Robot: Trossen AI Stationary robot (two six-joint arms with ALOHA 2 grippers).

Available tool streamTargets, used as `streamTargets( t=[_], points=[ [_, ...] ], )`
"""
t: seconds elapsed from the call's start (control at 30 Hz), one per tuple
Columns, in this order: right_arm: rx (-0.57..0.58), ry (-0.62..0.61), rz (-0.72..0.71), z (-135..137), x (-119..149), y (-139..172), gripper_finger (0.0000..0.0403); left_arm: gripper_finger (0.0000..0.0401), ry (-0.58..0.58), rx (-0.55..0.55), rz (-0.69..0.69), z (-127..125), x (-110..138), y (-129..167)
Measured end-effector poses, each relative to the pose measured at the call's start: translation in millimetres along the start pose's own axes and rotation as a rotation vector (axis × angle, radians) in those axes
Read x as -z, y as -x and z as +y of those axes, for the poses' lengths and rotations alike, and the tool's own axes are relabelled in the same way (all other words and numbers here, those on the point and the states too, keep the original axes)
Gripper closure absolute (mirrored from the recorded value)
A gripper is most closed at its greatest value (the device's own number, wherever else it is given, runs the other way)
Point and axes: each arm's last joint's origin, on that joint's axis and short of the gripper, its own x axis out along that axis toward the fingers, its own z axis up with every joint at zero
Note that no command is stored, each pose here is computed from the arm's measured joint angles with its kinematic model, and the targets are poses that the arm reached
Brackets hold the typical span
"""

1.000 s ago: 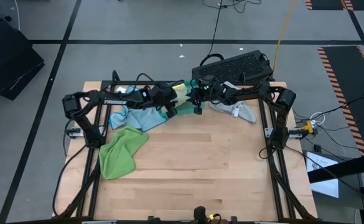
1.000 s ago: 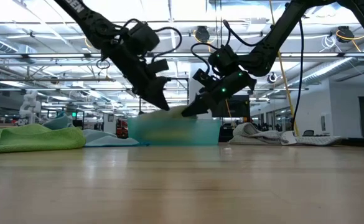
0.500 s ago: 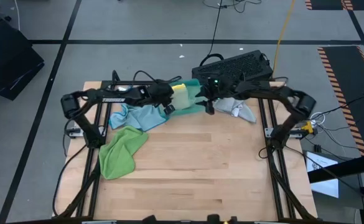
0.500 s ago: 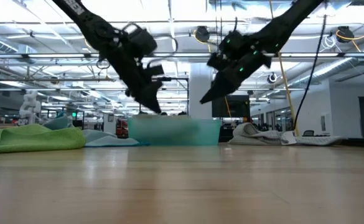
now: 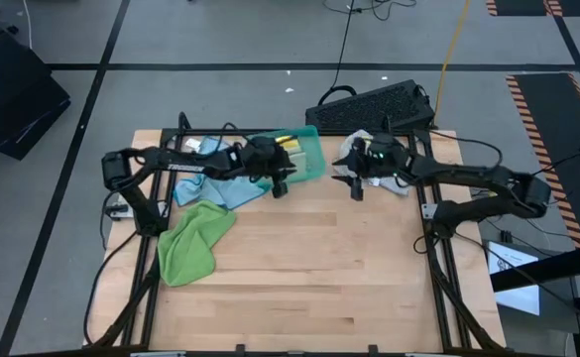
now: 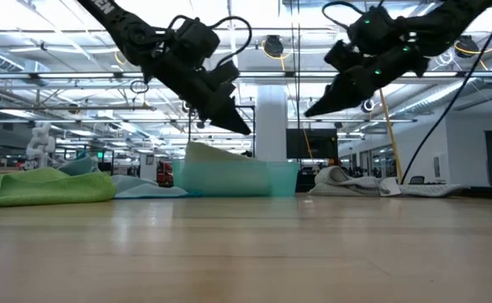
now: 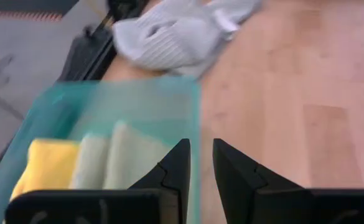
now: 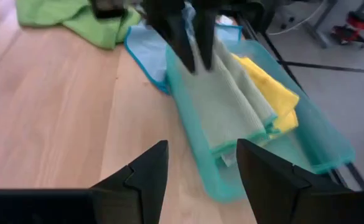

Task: Fold microfiber towels
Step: Stack the folded light green microfiber cloth on top of the folded yellow microfiber cloth into the green bin

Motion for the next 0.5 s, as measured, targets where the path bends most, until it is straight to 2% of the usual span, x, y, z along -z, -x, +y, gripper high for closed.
streamTargets(
  t=[0.07, 0.13, 0.2, 0.27, 0.33, 0.5],
  points=[
    [0.009, 0.006, -0.001, 5.3, 4.4, 2.3, 0.0222, 0.0330, -0.053, 0.013, -0.004, -5.5, -0.2, -3.4],
    [-0.003, 0.000, -0.004, 9.9, 8.1, 3.6, 0.0222, 0.0330, -0.084, 0.011, 0.050, -5.3, 7.2, -6.3],
    [-0.011, 0.002, -0.003, 12.1, 8.8, 2.8, 0.0222, 0.0330, -0.098, -0.055, 0.105, 4.2, 15.9, -11.9],
    [-0.020, 0.000, 0.009, 14.3, 11.8, 2.2, 0.0222, 0.0330, -0.067, -0.126, 0.197, 17.3, 28.1, -11.7],
    [-0.023, 0.005, 0.011, 15.1, 12.7, 1.5, 0.0222, 0.0330, -0.027, -0.173, 0.206, 30.1, 31.3, -12.5],
    [-0.022, 0.005, 0.015, 15.2, 13.8, 1.5, 0.0222, 0.0330, 0.033, -0.216, 0.265, 53.1, 43.0, -8.9]
  ],
)
